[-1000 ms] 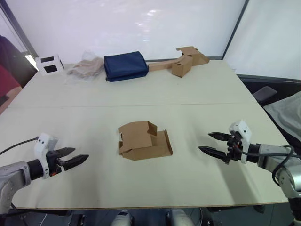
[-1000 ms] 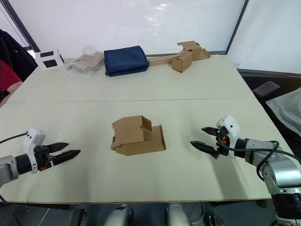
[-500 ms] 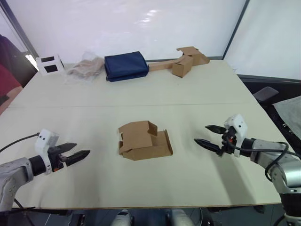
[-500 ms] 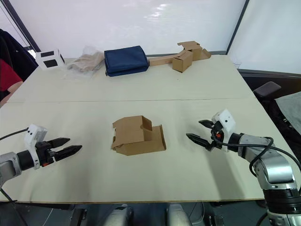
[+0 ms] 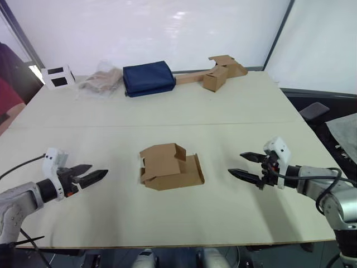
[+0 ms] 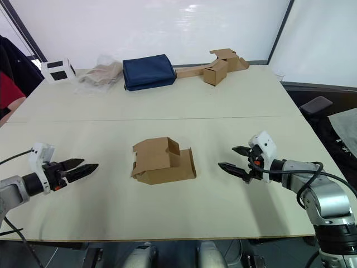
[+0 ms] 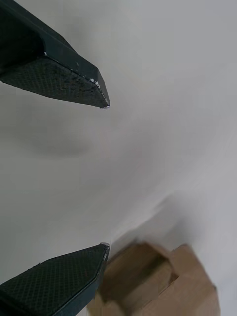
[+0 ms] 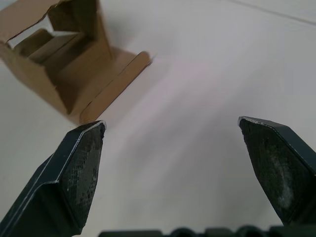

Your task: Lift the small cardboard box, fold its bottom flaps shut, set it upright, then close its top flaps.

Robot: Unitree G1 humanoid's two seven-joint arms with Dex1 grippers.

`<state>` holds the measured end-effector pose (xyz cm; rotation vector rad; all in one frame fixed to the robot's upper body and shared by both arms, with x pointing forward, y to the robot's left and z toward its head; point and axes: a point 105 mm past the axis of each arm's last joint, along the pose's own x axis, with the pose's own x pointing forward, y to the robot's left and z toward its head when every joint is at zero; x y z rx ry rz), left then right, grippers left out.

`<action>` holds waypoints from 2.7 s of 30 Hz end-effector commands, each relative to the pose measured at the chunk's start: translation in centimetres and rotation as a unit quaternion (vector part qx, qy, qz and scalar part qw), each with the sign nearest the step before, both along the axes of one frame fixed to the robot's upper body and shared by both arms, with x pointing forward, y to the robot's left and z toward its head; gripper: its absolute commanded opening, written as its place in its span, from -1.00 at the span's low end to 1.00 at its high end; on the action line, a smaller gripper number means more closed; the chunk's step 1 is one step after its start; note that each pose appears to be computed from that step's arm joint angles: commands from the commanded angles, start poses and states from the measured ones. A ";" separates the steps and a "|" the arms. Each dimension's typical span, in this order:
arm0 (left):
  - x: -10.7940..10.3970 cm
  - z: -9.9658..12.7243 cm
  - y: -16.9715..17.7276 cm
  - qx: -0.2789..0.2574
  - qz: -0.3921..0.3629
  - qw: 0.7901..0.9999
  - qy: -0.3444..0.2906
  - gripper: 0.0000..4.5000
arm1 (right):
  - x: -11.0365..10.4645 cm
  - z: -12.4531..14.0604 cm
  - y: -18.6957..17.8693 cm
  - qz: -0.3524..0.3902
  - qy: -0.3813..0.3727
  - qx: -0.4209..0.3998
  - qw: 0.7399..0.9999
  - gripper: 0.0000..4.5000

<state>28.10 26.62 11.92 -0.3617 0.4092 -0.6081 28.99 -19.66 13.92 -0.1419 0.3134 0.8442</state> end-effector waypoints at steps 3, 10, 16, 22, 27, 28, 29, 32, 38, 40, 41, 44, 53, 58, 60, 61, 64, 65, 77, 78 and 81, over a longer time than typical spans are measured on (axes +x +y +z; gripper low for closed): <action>-1.1 -0.1 -4.4 -0.177 -0.095 0.976 0.081 1.00 | -2.1 3.1 3.3 0.067 -0.014 0.053 0.996 0.97; 0.7 -0.6 -7.6 -0.230 -0.135 0.957 0.110 1.00 | -4.4 4.1 6.2 0.110 -0.024 0.031 0.993 0.97; 2.0 -0.8 -9.5 -0.260 -0.164 0.943 0.130 1.00 | -6.0 4.2 6.6 0.124 -0.011 0.019 0.992 0.97; 3.2 -0.6 -11.1 -0.283 -0.190 0.931 0.134 1.00 | -6.8 4.8 6.3 0.127 -0.018 -0.012 0.992 0.97; 4.2 0.1 -12.5 -0.297 -0.214 0.921 0.131 1.00 | -7.5 5.6 5.9 0.130 -0.025 -0.039 0.990 0.97; 4.3 0.2 -12.7 -0.296 -0.221 0.920 0.130 1.00 | -7.6 5.8 6.0 0.131 -0.028 -0.043 0.990 0.97; 4.4 0.3 -13.0 -0.296 -0.226 0.919 0.130 1.00 | -7.7 5.9 6.1 0.132 -0.030 -0.045 0.990 0.97; 4.9 0.6 -13.7 -0.299 -0.234 0.916 0.129 1.00 | -7.8 6.0 6.3 0.131 -0.033 -0.047 0.990 0.97; 5.8 1.4 -14.9 -0.309 -0.254 0.909 0.118 1.00 | -7.7 6.0 6.6 0.127 -0.032 -0.046 0.990 0.97; 5.8 1.5 -15.1 -0.311 -0.259 0.907 0.116 0.89 | -7.7 6.0 6.7 0.124 -0.031 -0.045 0.991 0.99; 5.9 1.6 -15.1 -0.313 -0.261 0.906 0.114 0.78 | -7.6 5.9 6.7 0.122 -0.031 -0.045 0.991 1.00; 6.1 1.9 -15.1 -0.320 -0.261 0.904 0.109 0.41 | -7.5 5.9 6.7 0.119 -0.029 -0.044 0.992 1.00; 5.6 1.8 -15.3 -0.306 -0.276 0.905 0.108 -0.97 | -7.3 5.4 6.6 0.114 -0.023 -0.043 0.992 1.00; 5.6 2.7 -14.7 -0.290 -0.282 0.911 0.082 -0.97 | -7.0 5.5 6.7 0.112 -0.028 -0.027 0.993 1.00; 5.8 5.0 -14.3 -0.262 -0.296 0.918 0.025 -0.97 | -5.4 7.1 6.4 0.075 -0.074 0.020 0.994 1.00; 5.9 6.3 -14.2 -0.245 -0.303 0.921 -0.004 -0.97 | -4.4 8.1 6.0 0.049 -0.100 0.047 0.993 1.00; 5.5 10.4 -14.4 -0.190 -0.336 0.918 -0.086 -0.97 | -2.0 11.1 5.1 -0.010 -0.159 0.139 0.977 1.00; 5.1 11.4 -14.5 -0.161 -0.352 0.915 -0.112 -1.00 | -1.6 11.5 5.1 -0.018 -0.165 0.156 0.974 0.89; 5.8 19.0 -16.6 -0.017 -0.405 0.863 -0.303 -1.00 | 2.0 15.6 7.5 -0.011 -0.263 0.205 0.943 -0.97; 5.8 19.2 -16.7 -0.019 -0.406 0.860 -0.308 -1.00 | 2.1 15.6 7.8 -0.008 -0.262 0.210 0.942 -0.97; 5.7 19.6 -17.0 -0.022 -0.407 0.856 -0.319 -1.00 | 2.0 15.8 8.7 0.009 -0.262 0.216 0.941 -0.97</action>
